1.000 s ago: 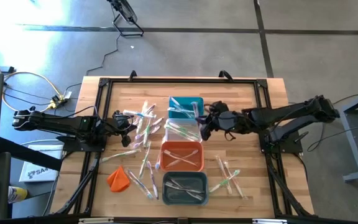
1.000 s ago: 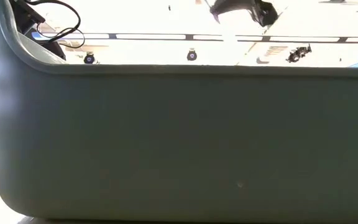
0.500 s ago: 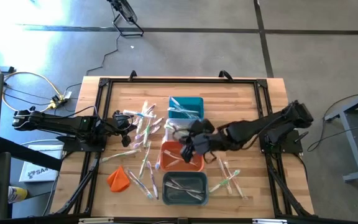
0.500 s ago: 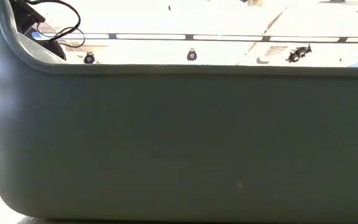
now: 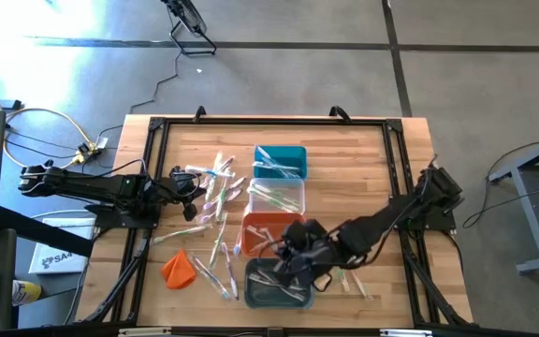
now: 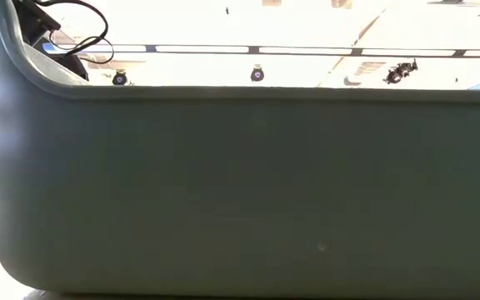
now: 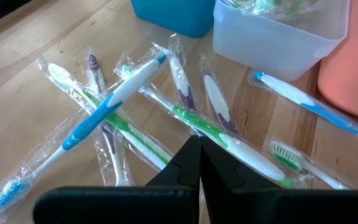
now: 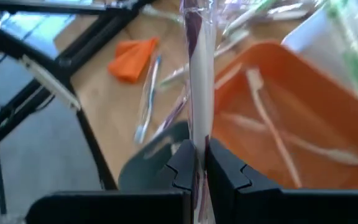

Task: Pick & Place Toothbrushes
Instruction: Put the violet toothbrush into the green bin, then put the green toothbrush into the transparent bin

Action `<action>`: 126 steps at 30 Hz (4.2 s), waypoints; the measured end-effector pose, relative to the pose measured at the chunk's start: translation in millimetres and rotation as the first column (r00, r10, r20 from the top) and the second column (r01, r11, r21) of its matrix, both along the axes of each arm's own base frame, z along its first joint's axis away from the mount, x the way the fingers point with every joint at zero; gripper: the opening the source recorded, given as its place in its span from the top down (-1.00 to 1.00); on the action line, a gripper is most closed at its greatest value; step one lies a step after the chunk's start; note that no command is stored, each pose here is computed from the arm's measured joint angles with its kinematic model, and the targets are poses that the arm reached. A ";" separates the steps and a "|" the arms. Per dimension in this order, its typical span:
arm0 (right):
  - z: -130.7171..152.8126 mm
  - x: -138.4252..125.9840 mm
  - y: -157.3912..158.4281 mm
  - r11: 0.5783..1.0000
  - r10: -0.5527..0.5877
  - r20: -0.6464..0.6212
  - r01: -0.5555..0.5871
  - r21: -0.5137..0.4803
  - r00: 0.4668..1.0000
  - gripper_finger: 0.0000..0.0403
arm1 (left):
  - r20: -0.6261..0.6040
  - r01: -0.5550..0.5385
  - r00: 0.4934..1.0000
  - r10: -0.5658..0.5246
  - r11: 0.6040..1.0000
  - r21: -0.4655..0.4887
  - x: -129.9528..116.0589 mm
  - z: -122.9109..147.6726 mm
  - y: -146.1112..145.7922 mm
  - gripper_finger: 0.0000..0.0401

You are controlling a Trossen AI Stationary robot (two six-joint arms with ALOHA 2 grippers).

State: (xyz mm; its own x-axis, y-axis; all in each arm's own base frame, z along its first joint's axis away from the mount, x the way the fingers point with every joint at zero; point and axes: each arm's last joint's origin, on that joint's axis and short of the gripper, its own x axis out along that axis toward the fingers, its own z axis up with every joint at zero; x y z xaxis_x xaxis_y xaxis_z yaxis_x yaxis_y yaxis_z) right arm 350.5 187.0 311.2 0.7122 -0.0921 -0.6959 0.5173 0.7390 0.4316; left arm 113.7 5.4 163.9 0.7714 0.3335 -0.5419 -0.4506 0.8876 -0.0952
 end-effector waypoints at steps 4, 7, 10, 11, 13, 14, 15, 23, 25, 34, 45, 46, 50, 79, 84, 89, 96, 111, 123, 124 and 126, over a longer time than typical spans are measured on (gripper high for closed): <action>-12.8 1.5 12.5 0.999 0.049 -0.041 -0.048 0.014 0.998 0.94 | 0.001 0.000 1.000 0.000 1.000 0.000 0.1 0.2 0.0 1.00; -22.8 4.3 17.7 0.998 0.067 -0.066 -0.068 -0.002 0.996 0.94 | 0.001 0.000 1.000 0.000 1.000 0.000 0.1 0.2 0.0 1.00; -35.3 9.3 21.1 0.995 0.092 -0.100 -0.094 -0.019 0.991 0.94 | 0.000 0.000 1.000 0.000 1.000 0.000 0.0 0.0 0.0 1.00; -40.0 11.3 21.6 0.995 0.095 -0.112 -0.099 -0.027 0.989 0.94 | 0.000 0.000 1.000 0.000 1.000 0.000 0.0 0.0 0.0 1.00; -47.2 14.6 22.4 0.992 0.110 -0.130 -0.116 -0.044 0.985 0.94 | 0.001 0.000 1.000 0.000 1.000 0.000 0.1 0.1 0.0 1.00; -51.2 16.1 23.0 0.990 0.120 -0.141 -0.129 -0.052 0.983 0.94 | 0.000 0.000 1.000 0.000 1.000 0.000 0.0 0.0 0.0 1.00; -55.1 18.2 23.0 0.989 0.128 -0.152 -0.137 -0.054 0.980 0.94 | 0.000 0.000 1.000 0.000 1.000 0.000 0.0 0.0 0.0 1.00; -70.3 25.5 27.5 0.970 0.223 -0.190 -0.237 -0.057 0.956 0.93 | 0.000 0.000 1.000 0.000 1.000 0.000 0.0 0.0 0.0 1.00; -69.8 25.9 27.8 0.966 0.235 -0.185 -0.251 -0.068 0.954 0.93 | 0.000 0.000 1.000 0.000 1.000 0.000 0.0 0.1 0.0 1.00; -75.0 28.4 28.0 0.951 0.281 -0.205 -0.301 -0.070 0.937 0.94 | -0.001 0.000 1.000 0.000 1.000 0.000 0.0 0.0 0.0 1.00; -94.5 33.3 32.5 0.937 0.325 -0.253 -0.347 -0.047 0.911 0.94 | 0.000 0.000 1.000 0.000 1.000 0.000 0.0 0.0 0.0 1.00; -95.3 34.8 32.4 0.937 0.327 -0.247 -0.347 -0.043 0.912 0.94 | -0.001 0.000 1.000 0.000 1.000 0.000 0.0 0.0 0.0 1.00; -97.7 35.5 31.5 0.934 0.340 -0.260 -0.356 -0.014 0.904 0.91 | -0.001 0.000 1.000 0.000 1.000 0.000 0.0 0.0 0.0 1.00; -80.4 50.1 11.6 0.778 0.531 -0.164 -0.401 0.484 0.831 0.87 | 0.000 0.000 1.000 0.000 1.000 0.000 0.0 0.0 0.0 1.00; -68.2 50.3 11.9 0.728 0.566 -0.093 -0.444 0.522 0.819 0.98 | -0.001 0.000 1.000 0.000 1.000 0.000 0.0 -0.1 0.0 1.00; -50.1 43.7 8.5 0.734 0.550 -0.066 -0.445 0.513 0.832 0.99 | 0.001 0.000 1.000 0.000 1.000 0.000 0.0 0.1 0.0 1.00; -13.0 17.6 -5.6 0.817 0.458 -0.106 -0.372 0.441 0.882 0.99 | 0.000 0.000 1.000 0.000 1.000 0.000 0.0 0.0 0.0 1.00; 1.0 -69.1 -22.1 0.968 0.246 -0.616 -0.226 0.112 0.748 0.99 | 0.000 0.000 1.000 0.000 1.000 0.000 0.0 0.0 0.0 1.00; -6.9 -72.4 -23.6 0.972 0.204 -0.644 -0.229 0.045 0.738 0.99 | 0.001 -0.001 1.000 0.001 1.000 0.000 0.1 0.1 0.0 1.00; -11.5 -73.5 -23.4 0.972 0.202 -0.657 -0.230 0.045 0.727 0.99 | 0.001 -0.001 1.000 0.001 1.000 0.000 0.1 0.1 0.0 1.00; -22.8 -76.1 -22.6 0.970 0.210 -0.685 -0.234 0.060 0.698 0.99 | 0.001 0.000 1.000 0.000 1.000 0.000 0.0 0.1 0.0 1.00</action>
